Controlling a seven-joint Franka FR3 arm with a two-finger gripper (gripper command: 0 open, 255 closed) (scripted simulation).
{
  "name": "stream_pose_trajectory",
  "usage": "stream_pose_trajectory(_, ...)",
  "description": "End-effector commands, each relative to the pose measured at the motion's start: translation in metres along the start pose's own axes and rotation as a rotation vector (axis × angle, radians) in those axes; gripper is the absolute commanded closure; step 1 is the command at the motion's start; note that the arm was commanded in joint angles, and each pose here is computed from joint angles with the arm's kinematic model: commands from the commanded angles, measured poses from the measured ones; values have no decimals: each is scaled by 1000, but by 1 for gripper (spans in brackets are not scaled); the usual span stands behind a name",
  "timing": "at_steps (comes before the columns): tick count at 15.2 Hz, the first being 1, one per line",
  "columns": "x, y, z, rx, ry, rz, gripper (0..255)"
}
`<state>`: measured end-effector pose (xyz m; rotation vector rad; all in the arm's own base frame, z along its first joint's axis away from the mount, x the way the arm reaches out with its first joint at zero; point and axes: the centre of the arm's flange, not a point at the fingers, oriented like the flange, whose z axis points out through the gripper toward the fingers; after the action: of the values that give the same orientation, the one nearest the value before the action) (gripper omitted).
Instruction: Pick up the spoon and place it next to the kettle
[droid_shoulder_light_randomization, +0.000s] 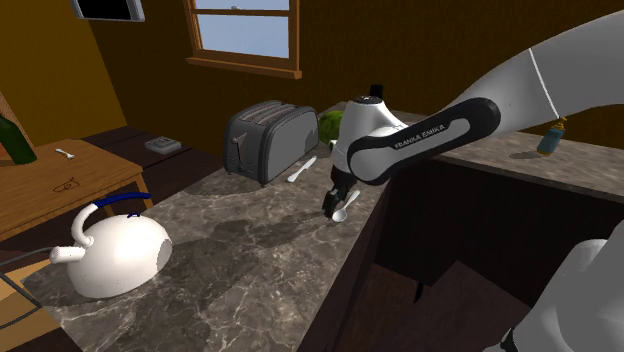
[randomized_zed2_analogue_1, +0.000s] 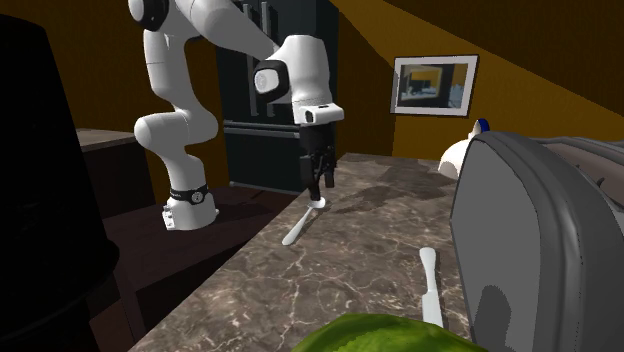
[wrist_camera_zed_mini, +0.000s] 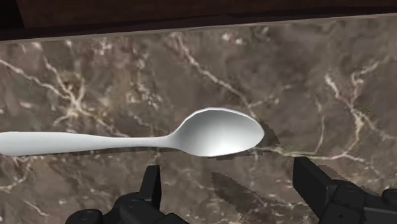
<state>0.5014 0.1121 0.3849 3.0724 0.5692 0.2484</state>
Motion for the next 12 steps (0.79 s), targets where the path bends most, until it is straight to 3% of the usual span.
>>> stream_pose_trajectory(1,0,0,11,0,1,-1,0)
stream_pose_trajectory(4,0,0,25,0,1,-1,0)
stream_pose_trajectory(12,0,0,25,0,1,-1,0)
